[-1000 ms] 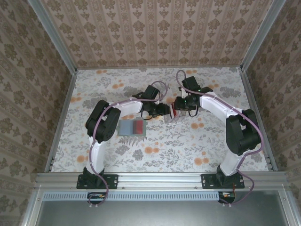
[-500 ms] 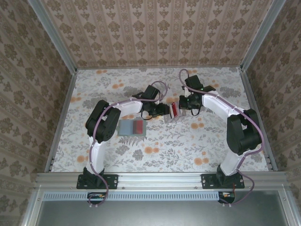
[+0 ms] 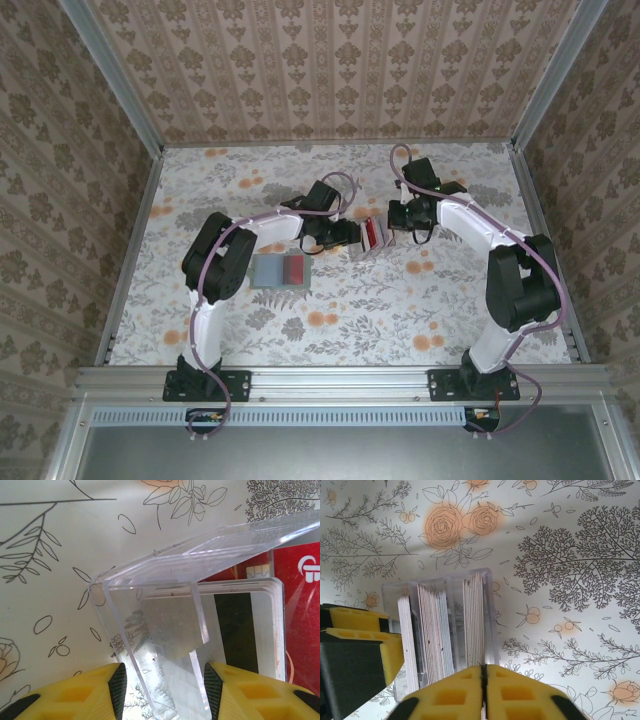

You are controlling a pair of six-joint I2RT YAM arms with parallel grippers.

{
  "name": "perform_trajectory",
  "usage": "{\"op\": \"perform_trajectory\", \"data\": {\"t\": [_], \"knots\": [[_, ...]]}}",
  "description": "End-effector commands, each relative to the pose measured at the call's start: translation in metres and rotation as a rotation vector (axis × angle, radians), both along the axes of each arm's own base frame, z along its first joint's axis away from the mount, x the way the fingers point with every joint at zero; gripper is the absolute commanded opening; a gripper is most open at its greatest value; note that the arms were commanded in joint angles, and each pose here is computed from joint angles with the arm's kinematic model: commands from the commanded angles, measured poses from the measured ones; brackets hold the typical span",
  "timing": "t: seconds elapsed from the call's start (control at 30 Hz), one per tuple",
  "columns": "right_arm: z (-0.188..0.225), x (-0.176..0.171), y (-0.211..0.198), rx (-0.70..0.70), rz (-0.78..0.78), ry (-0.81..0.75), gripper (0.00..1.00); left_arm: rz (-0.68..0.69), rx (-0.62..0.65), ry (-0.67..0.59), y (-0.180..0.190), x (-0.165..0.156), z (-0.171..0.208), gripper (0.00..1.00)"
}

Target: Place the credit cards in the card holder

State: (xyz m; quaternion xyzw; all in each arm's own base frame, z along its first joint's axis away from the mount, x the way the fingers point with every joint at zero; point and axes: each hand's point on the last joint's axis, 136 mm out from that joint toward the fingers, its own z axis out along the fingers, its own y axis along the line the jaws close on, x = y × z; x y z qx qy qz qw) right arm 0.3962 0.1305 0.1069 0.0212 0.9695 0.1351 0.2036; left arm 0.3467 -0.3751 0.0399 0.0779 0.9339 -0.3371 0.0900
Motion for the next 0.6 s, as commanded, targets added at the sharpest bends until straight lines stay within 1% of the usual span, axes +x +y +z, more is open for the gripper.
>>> {"op": "perform_trajectory", "data": {"t": [0.0,0.07,0.2,0.37,0.4,0.43,0.5,0.57], "knots": [[-0.011,-0.007,-0.010,-0.052,0.000,0.034,0.28,-0.014,0.038,0.046,0.002,-0.016,-0.010,0.48],[-0.010,-0.007,-0.013,-0.067,-0.005,0.028,0.30,-0.013,0.039,0.048,0.003,-0.016,-0.010,0.48],[-0.004,-0.007,-0.015,-0.069,-0.010,0.015,0.30,-0.014,0.042,0.049,0.003,-0.017,-0.012,0.48],[0.007,-0.007,-0.001,0.004,0.016,-0.005,0.29,-0.014,0.037,0.049,0.002,-0.015,-0.012,0.48],[0.006,-0.007,0.002,0.001,0.026,0.003,0.30,-0.013,0.036,0.049,0.001,-0.015,-0.011,0.48],[0.002,-0.008,0.002,-0.019,0.033,0.016,0.31,-0.014,0.036,0.050,0.001,-0.015,-0.012,0.48],[-0.008,-0.007,-0.004,-0.100,0.033,0.039,0.40,-0.013,0.032,0.050,0.000,-0.015,-0.012,0.48],[-0.017,-0.005,-0.009,-0.150,0.030,0.051,0.45,-0.014,0.032,0.050,0.000,-0.015,-0.011,0.48]]}}
